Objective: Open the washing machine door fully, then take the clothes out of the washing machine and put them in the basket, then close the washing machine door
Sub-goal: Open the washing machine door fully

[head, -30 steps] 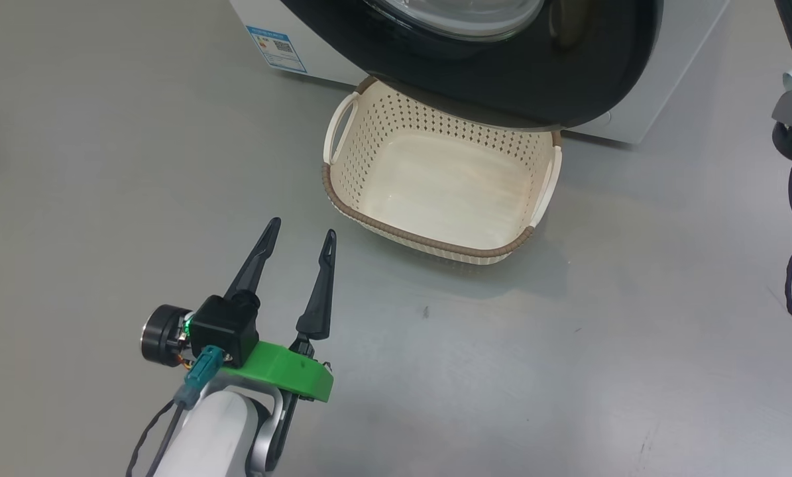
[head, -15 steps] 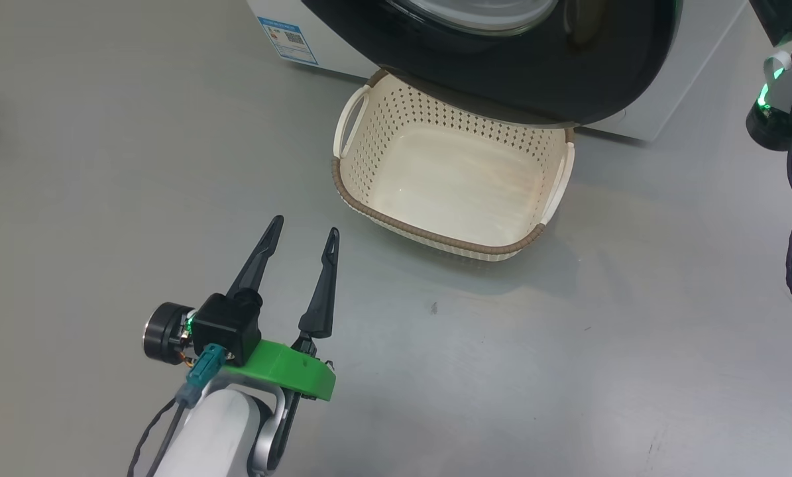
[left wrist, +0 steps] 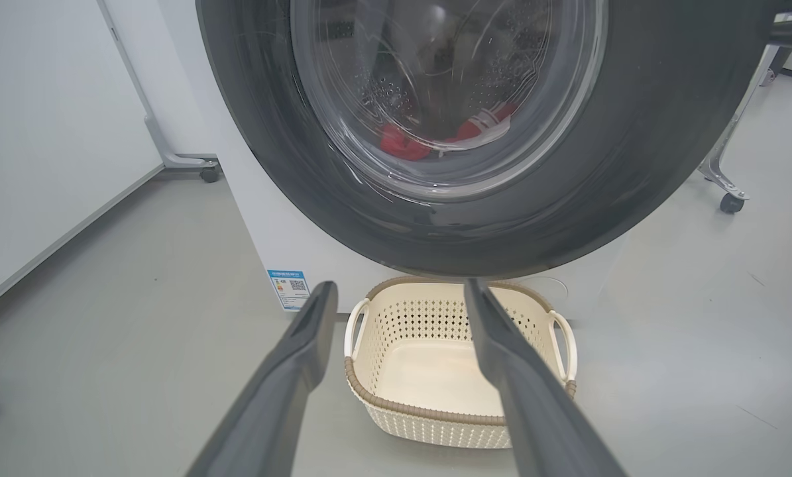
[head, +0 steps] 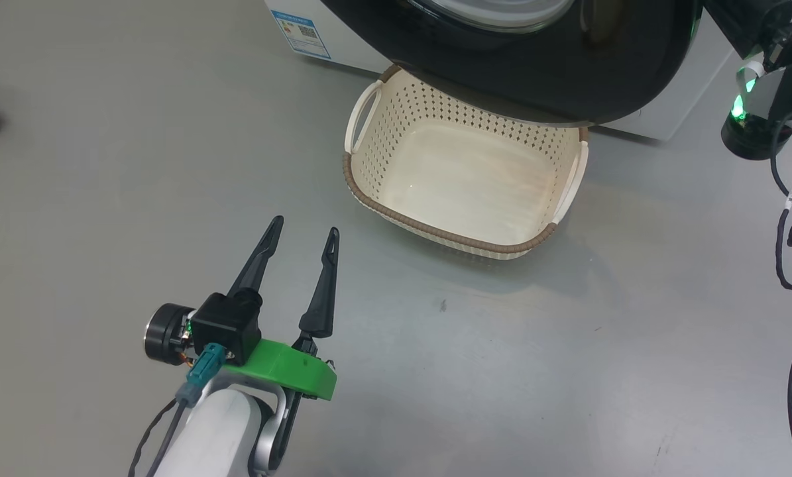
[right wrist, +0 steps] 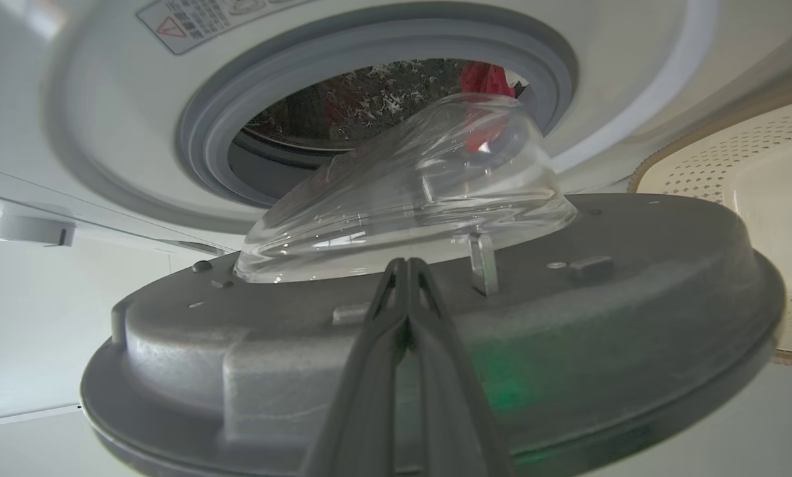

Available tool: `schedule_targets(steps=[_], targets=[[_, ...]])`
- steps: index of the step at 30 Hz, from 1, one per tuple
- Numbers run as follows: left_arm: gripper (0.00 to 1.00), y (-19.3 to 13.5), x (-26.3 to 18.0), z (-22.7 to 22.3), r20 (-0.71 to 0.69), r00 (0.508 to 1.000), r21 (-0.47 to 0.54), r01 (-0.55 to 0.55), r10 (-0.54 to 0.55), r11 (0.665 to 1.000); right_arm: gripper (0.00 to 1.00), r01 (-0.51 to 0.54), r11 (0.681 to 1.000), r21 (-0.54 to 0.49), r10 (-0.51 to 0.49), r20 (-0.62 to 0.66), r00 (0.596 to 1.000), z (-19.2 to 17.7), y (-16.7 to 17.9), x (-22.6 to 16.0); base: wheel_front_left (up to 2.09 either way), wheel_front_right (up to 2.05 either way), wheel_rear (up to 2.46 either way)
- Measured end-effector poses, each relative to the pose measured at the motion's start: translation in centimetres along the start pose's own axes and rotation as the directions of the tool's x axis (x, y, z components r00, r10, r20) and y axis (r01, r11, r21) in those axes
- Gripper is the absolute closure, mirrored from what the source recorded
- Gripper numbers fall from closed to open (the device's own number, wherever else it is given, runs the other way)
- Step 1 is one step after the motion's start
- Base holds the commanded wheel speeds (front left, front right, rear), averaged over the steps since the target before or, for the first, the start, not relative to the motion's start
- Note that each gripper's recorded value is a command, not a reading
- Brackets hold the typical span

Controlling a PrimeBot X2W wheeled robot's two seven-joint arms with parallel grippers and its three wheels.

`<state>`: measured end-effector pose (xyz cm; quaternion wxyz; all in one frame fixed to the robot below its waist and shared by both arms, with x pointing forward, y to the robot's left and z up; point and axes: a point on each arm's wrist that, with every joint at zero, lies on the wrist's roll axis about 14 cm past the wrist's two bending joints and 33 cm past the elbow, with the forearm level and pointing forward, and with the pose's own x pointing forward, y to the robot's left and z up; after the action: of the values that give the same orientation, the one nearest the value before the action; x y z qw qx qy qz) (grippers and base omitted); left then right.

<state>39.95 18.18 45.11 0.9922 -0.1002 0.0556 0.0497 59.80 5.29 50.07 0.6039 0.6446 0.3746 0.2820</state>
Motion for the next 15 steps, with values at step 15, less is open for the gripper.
schedule_targets(steps=[15], targets=[[0.0, 0.2, -0.3, 0.5, 0.012, 1.0, 0.001, -0.006, 0.006, 1.0, 1.0, 0.03, 0.998, 0.052, -0.025, -0.094, 0.995, -1.6, -0.4, 0.5, 0.0, 0.0, 0.0]])
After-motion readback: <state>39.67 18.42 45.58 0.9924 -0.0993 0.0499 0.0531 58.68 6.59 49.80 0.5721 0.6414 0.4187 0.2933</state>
